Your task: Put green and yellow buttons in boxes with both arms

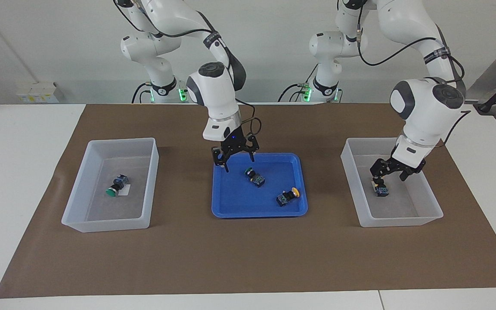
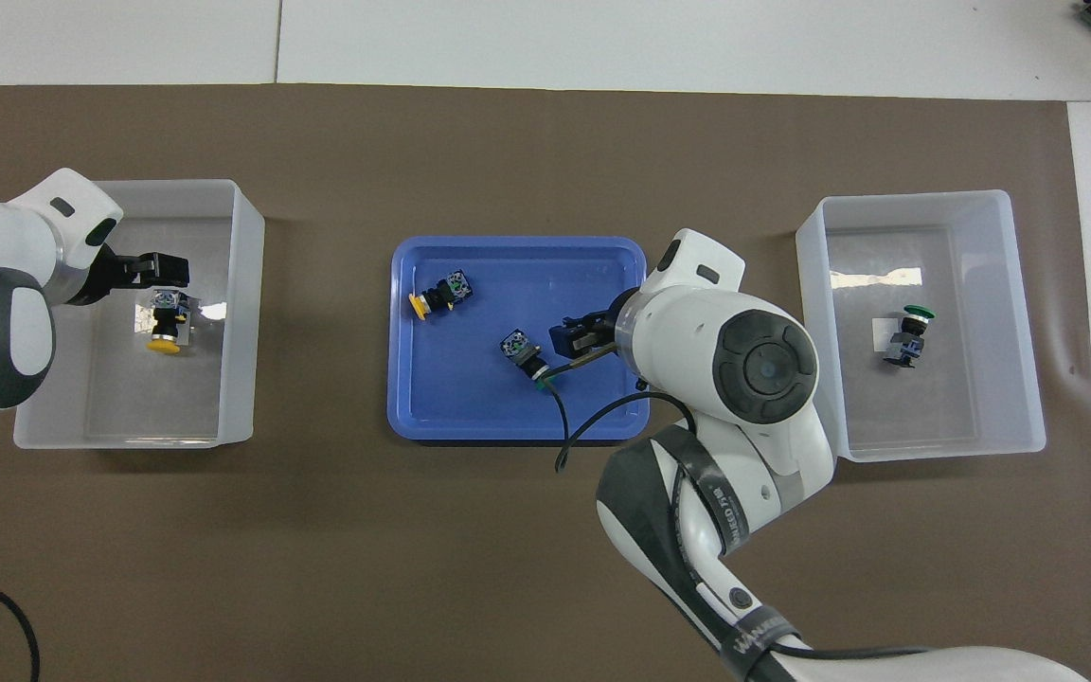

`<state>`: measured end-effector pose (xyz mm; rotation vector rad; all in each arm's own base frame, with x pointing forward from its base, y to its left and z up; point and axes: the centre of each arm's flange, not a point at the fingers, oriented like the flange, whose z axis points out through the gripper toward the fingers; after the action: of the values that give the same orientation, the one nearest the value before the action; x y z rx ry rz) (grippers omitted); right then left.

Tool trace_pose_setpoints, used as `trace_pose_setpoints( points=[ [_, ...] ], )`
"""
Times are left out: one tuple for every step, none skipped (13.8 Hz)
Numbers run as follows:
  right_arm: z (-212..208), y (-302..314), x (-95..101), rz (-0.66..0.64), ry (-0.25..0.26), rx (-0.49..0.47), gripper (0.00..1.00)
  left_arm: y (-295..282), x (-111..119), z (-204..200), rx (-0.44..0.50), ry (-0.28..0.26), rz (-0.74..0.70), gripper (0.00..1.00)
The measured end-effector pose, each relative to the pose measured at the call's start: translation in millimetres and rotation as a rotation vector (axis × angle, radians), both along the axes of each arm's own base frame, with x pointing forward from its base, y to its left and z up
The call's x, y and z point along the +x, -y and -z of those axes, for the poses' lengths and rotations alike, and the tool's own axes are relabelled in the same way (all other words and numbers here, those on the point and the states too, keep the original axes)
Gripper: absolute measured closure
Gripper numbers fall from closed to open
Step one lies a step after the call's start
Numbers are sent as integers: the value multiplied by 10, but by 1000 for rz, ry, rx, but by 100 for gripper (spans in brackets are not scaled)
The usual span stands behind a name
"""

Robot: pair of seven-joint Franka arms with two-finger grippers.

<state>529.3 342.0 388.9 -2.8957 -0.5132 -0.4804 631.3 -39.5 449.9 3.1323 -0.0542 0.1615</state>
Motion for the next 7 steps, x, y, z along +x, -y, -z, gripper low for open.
trace_pose_setpoints(
  points=[
    [80, -66, -10, -9, 7, 6, 0, 209, 1, -91, 1, -4, 13, 0],
    [173, -119, -6, -15, 18, 16, 0, 417, -6, -145, 5, -4, 10, 0],
    [275, -153, 8, -17, 27, 23, 0, 596, -21, -164, 5, -5, -2, 0],
    [389, -180, 21, -19, 33, 29, 0, 759, -43, -162, 3, -6, -15, 0],
    [500, -216, 29, -22, 44, 38, 0, 883, -64, -150, 1, -8, -24, 0],
    [609, -258, 32, -26, 59, 51, 0, 965, -79, -138, 0, -10, -27, 0],
    [721, -291, 32, -29, 70, 60, 0, 1011, -86, -123, -1, -12, -27, 2]
  ],
)
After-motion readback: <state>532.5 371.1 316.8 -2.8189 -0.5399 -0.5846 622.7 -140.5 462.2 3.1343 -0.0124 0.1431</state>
